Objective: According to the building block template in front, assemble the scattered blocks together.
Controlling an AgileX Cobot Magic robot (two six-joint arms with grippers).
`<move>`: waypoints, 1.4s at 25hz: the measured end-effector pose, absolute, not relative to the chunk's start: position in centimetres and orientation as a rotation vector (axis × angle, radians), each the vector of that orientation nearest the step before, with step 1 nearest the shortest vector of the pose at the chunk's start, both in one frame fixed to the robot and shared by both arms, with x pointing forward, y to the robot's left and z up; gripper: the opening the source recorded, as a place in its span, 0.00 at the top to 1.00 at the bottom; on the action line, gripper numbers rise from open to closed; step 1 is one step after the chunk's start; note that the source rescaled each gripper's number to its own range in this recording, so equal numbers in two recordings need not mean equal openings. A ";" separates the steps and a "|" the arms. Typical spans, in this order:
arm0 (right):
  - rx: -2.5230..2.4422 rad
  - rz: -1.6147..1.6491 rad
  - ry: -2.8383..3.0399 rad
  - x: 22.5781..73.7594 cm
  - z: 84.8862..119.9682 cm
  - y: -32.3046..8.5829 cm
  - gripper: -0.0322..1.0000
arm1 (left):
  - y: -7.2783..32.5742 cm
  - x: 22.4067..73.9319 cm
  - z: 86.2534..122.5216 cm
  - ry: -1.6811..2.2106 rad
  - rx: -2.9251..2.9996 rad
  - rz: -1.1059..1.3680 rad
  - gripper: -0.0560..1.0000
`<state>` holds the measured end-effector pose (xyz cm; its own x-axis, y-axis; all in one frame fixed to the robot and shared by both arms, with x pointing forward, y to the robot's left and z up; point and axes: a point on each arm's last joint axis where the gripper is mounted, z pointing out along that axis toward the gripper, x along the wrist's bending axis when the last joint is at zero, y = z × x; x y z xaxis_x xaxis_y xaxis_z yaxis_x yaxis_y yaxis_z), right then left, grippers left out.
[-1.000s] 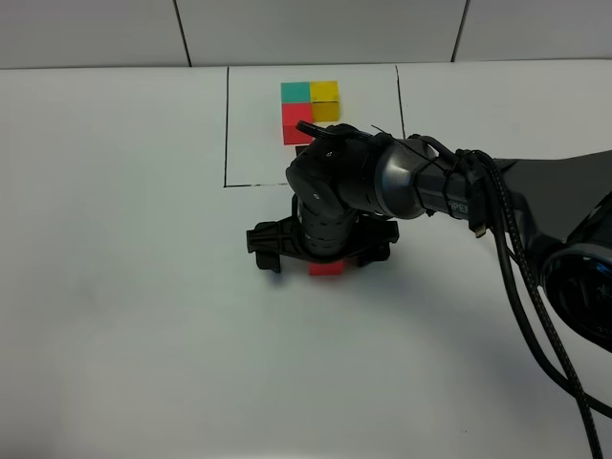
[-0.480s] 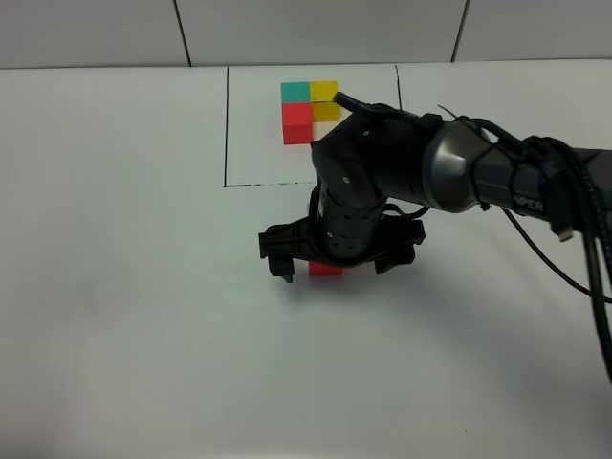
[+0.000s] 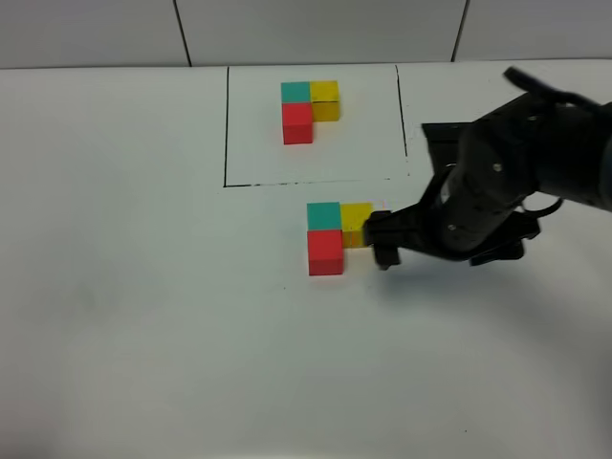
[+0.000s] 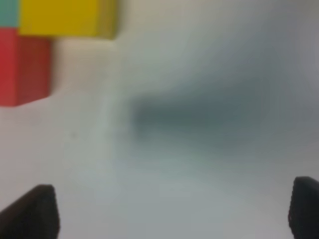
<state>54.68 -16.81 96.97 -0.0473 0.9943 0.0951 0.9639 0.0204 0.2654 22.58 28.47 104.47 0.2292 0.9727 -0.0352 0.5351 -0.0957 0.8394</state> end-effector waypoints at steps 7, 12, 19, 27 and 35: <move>2.113 0.327 1.992 56.1 99.4 -27.3 0.09 | 28.5 22.6 104.5 1.406 1.741 0.725 0.19; 2.180 0.372 1.871 55.7 100.8 -32.0 0.11 | 28.5 22.6 104.5 1.406 1.741 0.725 0.19; 2.081 0.493 1.859 52.3 104.9 -32.1 0.11 | 28.5 22.6 104.5 1.406 1.741 0.725 0.19; 1.975 0.612 1.783 44.2 107.4 -31.4 0.11 | 28.5 22.6 104.5 1.406 1.741 0.725 0.19; 1.872 0.760 1.687 35.5 107.4 -30.3 0.11 | 28.5 22.6 104.5 1.406 1.741 0.725 0.19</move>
